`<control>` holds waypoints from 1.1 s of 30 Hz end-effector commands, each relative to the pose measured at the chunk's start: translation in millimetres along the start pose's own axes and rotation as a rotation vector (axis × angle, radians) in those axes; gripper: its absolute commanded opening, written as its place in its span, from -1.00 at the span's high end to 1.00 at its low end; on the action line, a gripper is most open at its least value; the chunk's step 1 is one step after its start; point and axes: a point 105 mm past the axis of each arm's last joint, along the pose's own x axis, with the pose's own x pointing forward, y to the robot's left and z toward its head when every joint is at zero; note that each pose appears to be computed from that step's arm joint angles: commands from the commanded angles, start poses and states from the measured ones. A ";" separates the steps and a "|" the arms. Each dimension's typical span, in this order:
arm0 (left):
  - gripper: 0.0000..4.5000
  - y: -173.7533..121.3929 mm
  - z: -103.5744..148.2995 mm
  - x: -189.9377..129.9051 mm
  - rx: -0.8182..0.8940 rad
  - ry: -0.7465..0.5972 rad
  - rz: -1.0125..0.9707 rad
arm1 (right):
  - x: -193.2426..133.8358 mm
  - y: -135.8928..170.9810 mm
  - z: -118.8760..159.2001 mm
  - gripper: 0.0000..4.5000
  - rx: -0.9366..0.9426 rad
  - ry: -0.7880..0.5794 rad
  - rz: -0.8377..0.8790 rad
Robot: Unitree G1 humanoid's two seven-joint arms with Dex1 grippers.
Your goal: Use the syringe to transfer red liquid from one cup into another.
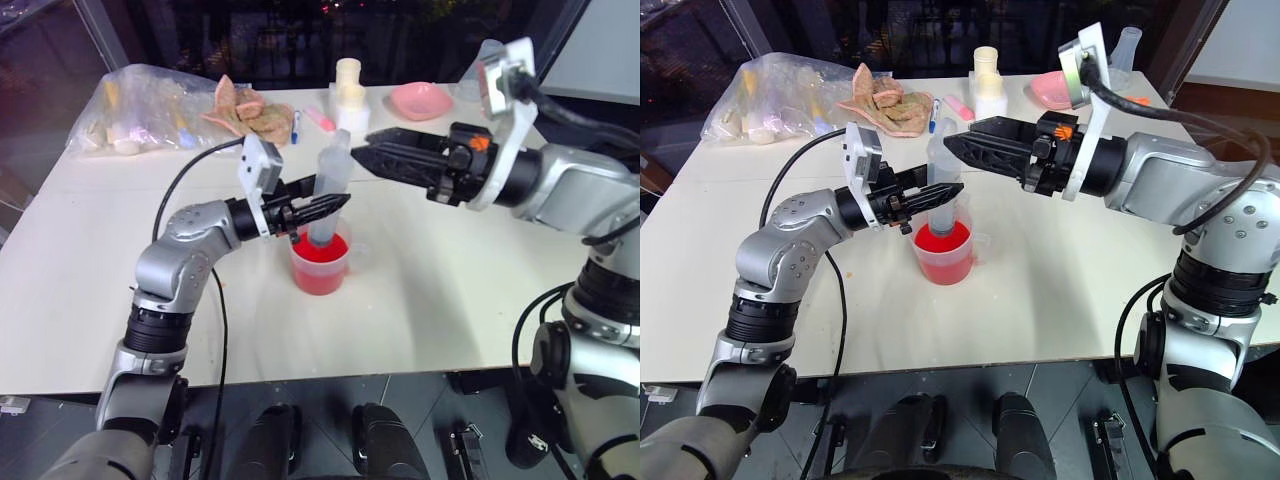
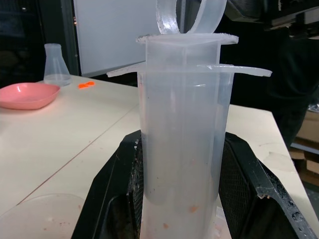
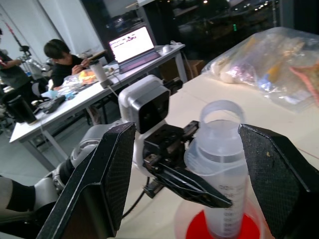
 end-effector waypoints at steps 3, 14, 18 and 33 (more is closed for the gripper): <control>0.33 -7.3 12.1 3.7 0.050 -0.036 -0.025 | 7.8 13.4 6.4 -0.49 -0.027 -0.033 0.048; 0.33 -11.8 14.6 5.3 0.048 -0.045 -0.035 | 26.5 12.2 0.0 -0.49 0.004 -0.027 0.062; 0.33 -14.6 14.4 5.3 0.045 -0.045 -0.041 | 32.2 10.1 0.7 -0.49 0.008 -0.033 0.063; 0.33 -22.2 8.9 5.2 -0.001 -0.022 -0.067 | 50.7 11.0 -6.6 0.98 0.030 -0.032 0.095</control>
